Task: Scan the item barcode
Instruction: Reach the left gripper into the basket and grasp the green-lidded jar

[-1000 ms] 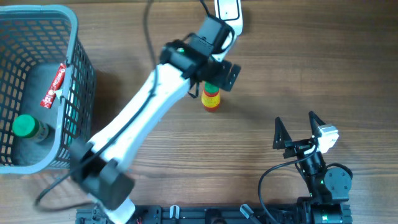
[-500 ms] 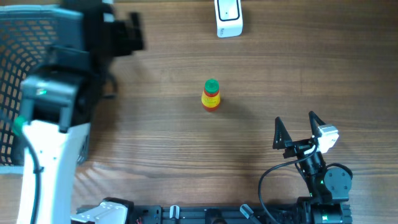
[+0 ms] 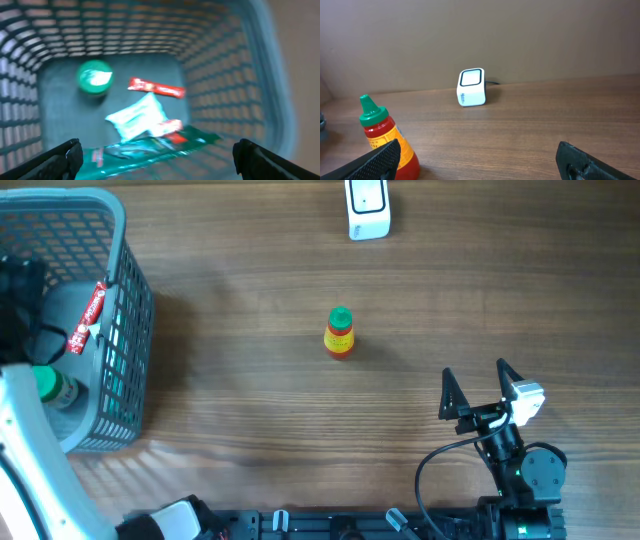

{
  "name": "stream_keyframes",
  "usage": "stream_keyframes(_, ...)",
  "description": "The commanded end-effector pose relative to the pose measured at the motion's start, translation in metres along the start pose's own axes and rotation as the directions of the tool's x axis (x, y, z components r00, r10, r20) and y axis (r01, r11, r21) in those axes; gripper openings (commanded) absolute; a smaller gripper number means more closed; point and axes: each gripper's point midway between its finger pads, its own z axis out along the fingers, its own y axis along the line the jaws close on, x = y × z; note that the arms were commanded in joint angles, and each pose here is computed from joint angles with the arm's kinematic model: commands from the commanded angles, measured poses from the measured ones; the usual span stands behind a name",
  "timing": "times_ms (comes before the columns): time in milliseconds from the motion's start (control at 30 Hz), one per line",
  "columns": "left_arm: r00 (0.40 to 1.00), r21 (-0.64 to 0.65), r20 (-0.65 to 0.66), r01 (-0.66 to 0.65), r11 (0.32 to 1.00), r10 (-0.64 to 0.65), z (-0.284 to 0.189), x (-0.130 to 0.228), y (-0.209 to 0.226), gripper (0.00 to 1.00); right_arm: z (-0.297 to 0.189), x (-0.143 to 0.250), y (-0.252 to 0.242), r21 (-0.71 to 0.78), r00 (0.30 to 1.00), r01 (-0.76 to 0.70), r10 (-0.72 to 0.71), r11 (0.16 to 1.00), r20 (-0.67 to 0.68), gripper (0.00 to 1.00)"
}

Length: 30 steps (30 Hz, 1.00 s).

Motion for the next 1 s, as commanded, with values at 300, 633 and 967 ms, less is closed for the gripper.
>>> stream_keyframes(300, 0.995, -0.448, -0.096, -0.073, 0.891, 0.033, 0.106, -0.003, 0.077, 1.00, 0.000, -0.002, 0.000, 0.004, 1.000, -0.004, 0.004, 1.000, 0.010, 1.00)
stream_keyframes(633, 0.984, -0.437, -0.117, -0.176, 0.882, 0.138, 0.166, 0.010, 0.099, 1.00, 0.000, -0.002, 0.000, 0.005, 1.000, -0.005, 0.005, 1.000, 0.010, 1.00)
stream_keyframes(967, 0.995, -0.428, -0.069, -0.091, 0.899, 0.068, 0.199, 0.009, 0.123, 1.00, 0.000, -0.002, 0.000, 0.005, 1.000, -0.005, 0.005, 1.000, 0.010, 1.00)
